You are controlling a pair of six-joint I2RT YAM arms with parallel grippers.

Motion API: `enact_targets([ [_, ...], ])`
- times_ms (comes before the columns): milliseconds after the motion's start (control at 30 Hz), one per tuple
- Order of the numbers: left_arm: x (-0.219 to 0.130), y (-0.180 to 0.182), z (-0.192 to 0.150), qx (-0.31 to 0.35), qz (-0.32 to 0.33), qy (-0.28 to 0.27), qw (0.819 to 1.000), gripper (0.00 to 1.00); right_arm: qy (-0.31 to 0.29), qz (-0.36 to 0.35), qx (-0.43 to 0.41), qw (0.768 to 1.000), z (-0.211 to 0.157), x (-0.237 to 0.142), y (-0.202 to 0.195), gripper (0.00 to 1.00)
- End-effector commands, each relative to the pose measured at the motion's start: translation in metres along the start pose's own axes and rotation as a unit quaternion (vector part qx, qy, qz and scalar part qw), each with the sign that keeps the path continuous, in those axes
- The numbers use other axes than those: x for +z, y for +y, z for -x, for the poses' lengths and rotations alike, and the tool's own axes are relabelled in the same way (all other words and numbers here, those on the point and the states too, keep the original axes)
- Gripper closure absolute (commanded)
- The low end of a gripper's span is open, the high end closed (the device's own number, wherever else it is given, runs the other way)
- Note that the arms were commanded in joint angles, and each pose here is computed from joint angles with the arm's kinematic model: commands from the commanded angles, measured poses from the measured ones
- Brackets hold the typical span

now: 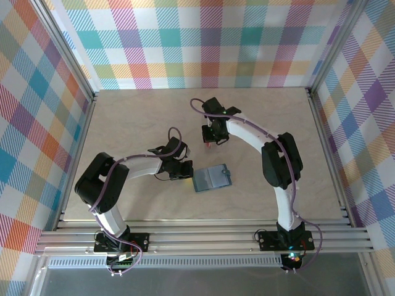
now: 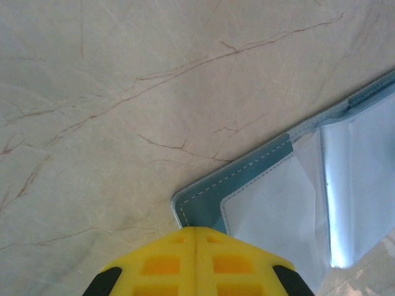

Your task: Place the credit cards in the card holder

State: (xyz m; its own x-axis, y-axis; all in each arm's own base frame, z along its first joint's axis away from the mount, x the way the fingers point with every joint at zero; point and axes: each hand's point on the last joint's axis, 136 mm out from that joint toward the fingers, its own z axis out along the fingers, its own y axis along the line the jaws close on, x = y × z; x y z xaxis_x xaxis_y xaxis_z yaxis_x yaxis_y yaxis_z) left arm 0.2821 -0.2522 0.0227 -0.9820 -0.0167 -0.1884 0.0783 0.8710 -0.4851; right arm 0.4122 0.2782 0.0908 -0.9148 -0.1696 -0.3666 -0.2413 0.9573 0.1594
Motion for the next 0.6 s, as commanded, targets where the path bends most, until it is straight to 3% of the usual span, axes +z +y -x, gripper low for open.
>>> enact_targets([
  [0,-0.010,0.004,-0.002,-0.005,0.009,-0.005,1.000,1.00,-0.011,-0.017,0.018,1.000,0.002,-0.012,-0.010,1.00],
  [200,-0.018,-0.006,0.001,-0.008,-0.013,-0.013,1.000,1.00,-0.001,-0.019,0.036,0.999,-0.005,-0.004,-0.010,1.00],
  [567,-0.036,-0.018,0.007,-0.006,-0.023,-0.029,0.999,0.98,-0.033,-0.031,0.052,0.998,-0.004,-0.024,-0.016,1.00],
])
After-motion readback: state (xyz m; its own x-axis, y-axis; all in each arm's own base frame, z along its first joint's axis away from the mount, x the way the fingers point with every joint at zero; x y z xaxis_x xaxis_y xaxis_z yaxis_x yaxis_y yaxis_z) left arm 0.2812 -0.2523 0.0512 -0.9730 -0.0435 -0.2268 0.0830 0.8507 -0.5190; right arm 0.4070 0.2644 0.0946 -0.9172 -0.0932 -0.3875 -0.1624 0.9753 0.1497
